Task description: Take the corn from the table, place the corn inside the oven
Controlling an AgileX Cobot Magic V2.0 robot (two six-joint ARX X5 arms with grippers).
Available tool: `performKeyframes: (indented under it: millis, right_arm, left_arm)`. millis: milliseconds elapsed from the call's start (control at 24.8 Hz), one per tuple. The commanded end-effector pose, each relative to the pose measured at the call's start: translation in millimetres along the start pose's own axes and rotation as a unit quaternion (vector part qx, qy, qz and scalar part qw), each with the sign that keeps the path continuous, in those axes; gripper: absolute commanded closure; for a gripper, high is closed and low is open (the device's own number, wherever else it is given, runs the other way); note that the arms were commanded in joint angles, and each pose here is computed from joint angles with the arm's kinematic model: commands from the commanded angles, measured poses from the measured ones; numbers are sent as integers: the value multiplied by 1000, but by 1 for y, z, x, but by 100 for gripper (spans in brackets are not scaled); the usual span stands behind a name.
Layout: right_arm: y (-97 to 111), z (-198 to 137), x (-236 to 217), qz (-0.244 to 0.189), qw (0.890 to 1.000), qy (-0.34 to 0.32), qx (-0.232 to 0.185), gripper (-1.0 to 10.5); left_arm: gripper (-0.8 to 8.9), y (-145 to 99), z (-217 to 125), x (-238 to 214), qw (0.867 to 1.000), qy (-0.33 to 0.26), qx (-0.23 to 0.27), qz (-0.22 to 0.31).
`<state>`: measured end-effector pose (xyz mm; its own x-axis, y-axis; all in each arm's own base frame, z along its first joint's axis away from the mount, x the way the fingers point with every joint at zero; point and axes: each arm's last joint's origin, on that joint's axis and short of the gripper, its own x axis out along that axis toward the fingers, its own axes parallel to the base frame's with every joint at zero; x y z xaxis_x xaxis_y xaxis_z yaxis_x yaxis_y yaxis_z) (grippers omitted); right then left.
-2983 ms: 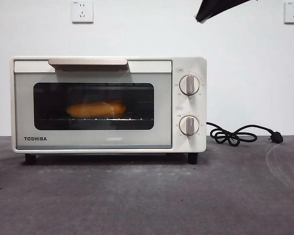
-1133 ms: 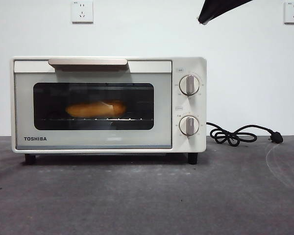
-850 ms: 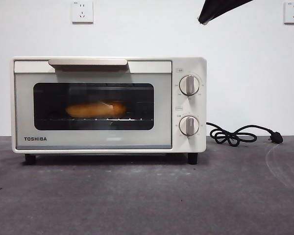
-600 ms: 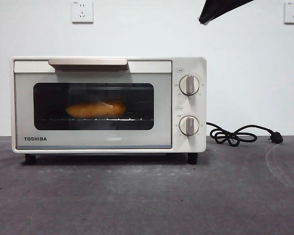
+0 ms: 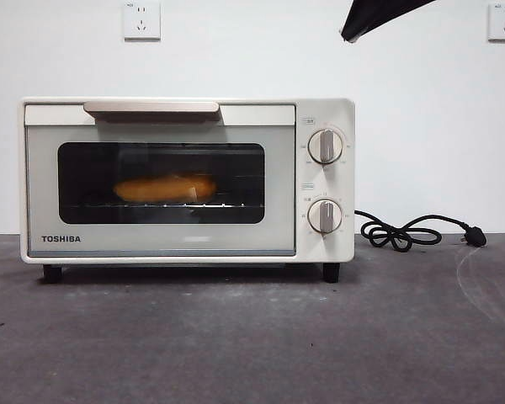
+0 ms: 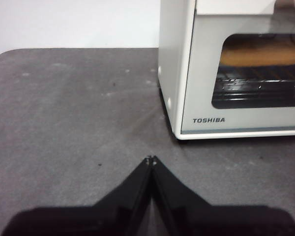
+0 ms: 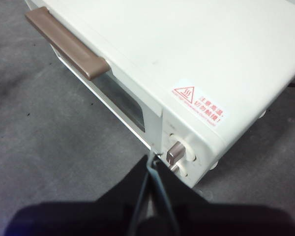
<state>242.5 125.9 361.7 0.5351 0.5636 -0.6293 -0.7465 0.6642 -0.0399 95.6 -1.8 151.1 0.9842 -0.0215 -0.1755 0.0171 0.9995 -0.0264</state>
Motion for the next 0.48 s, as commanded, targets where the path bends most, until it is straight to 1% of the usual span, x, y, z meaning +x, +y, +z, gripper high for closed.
performKeyframes:
  millis: [40,483]
  right_arm:
    - [0,0,1,0,1000,-1,-3,946]
    - [0,0,1,0,1000,-1,-3,946]
  left_arm:
    - [817,0,-1,0,1000,-3,2,-4]
    - [817,0,-1,1,1000,2,2,-3]
